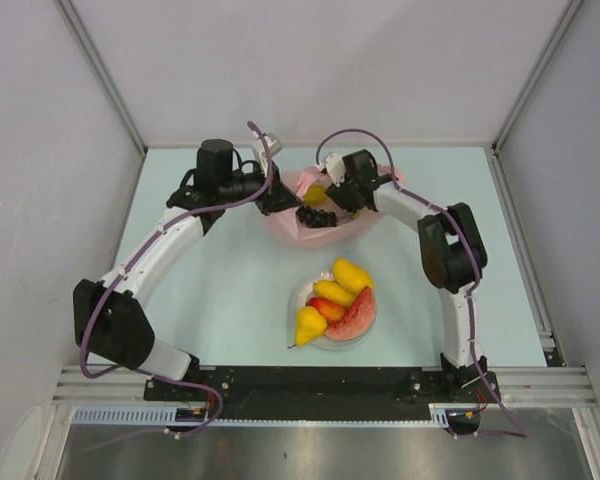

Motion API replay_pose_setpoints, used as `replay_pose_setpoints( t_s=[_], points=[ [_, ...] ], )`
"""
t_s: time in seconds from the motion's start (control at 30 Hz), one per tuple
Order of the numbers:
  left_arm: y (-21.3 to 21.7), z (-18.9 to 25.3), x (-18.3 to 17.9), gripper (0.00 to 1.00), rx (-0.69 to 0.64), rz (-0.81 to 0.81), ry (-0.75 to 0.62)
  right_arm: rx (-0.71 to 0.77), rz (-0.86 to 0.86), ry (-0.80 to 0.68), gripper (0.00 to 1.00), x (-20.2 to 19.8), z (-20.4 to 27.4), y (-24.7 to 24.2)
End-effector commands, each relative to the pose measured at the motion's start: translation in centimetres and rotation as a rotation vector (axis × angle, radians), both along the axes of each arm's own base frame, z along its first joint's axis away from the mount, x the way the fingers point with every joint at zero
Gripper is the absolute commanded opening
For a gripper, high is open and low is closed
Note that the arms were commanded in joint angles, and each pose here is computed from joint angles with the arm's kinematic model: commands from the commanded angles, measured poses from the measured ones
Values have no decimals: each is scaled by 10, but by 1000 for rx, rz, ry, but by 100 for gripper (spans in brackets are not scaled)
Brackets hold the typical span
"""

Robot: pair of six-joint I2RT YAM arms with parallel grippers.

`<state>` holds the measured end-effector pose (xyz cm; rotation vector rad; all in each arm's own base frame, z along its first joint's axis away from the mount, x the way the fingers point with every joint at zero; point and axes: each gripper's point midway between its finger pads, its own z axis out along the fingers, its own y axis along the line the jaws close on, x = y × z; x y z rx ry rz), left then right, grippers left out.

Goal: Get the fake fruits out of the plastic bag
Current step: Take out the fake fruit from the plastic bag, then place the fake fruit on the plate.

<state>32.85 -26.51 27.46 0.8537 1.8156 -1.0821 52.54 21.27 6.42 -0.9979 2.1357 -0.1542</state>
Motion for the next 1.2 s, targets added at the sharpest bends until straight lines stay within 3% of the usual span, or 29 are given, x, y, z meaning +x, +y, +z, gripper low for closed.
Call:
replay_pose_setpoints(
  t_s=[0.0,0.23,0.4,0.67,1.0,1.17],
  points=[
    [-7,10,8,0,-30,9,-19,170,252,-131,29,-44,106,25],
    [-14,19,22,0,-67,28,-2,227,325,-118,30,-106,151,8],
    [-19,26,27,0,-87,30,5,293,524,-97,31,-157,174,23],
    [-18,26,26,0,-80,50,-3,142,961,2,31,-264,135,48],
    [-12,24,21,0,-47,50,-32,164,1128,131,36,-296,103,58],
    [-13,26,22,0,-48,48,-44,130,1223,101,37,-302,101,64]
  ],
)
